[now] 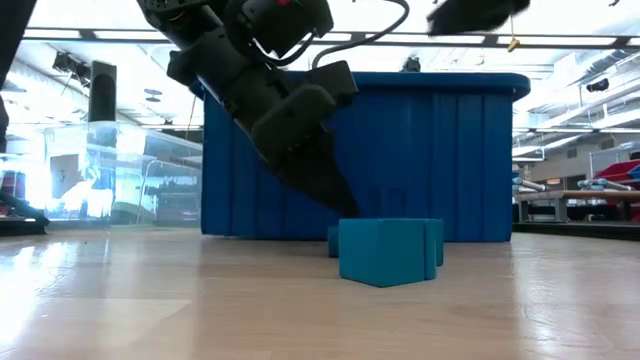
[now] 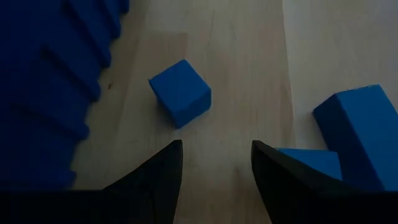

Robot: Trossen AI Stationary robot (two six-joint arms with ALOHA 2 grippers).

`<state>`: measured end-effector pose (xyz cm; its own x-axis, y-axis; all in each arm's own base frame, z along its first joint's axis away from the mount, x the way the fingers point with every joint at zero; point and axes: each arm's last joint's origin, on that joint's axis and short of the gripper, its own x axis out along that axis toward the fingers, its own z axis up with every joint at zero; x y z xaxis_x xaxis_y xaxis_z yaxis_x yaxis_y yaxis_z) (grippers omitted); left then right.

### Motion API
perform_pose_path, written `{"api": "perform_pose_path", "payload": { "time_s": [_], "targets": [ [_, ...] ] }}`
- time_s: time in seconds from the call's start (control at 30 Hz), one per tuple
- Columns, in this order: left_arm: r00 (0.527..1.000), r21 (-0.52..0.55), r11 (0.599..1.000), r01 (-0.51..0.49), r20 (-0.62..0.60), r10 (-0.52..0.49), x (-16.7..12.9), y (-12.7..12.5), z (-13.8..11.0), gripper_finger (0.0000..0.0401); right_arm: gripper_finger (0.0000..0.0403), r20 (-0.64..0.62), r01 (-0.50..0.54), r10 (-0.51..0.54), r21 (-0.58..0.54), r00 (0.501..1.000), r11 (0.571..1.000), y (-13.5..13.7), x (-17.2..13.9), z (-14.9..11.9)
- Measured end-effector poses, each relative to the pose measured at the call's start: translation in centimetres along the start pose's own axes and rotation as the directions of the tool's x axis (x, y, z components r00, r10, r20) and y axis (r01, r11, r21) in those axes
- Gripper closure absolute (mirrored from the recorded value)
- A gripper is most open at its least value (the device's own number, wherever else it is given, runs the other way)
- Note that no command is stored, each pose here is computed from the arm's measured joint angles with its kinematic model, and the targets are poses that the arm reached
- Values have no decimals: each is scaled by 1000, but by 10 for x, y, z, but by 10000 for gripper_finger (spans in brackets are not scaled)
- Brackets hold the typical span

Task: Sort blocks
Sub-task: Put the blue block into the blue bin

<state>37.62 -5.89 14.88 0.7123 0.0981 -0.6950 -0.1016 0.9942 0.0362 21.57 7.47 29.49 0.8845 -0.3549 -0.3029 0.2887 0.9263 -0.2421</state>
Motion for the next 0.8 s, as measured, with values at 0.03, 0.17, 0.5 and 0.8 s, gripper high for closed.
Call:
{"api": "perform_pose_path", "payload": {
  "time_s": [0.03, 0.17, 0.5, 0.8],
  "targets": [
    [1000, -4, 1000, 0, 11, 0, 0, 1, 1, 202, 96, 30, -13, 13, 4, 999, 1000, 2, -3, 3],
    [998, -14, 1000, -25, 51, 25, 1, 9, 7, 202, 96, 98, -98, 92, 65, 991, 993, 8, -8, 11],
    [985, -34, 988, -153, 69, 155, 4, 41, 13, 202, 96, -29, -200, 211, 220, 977, 955, 30, 6, -7],
    [998, -57, 998, -2, 58, 5, -10, 21, 16, 202, 96, -228, -172, 201, 142, 953, 975, 62, 48, -46]
  ]
}}
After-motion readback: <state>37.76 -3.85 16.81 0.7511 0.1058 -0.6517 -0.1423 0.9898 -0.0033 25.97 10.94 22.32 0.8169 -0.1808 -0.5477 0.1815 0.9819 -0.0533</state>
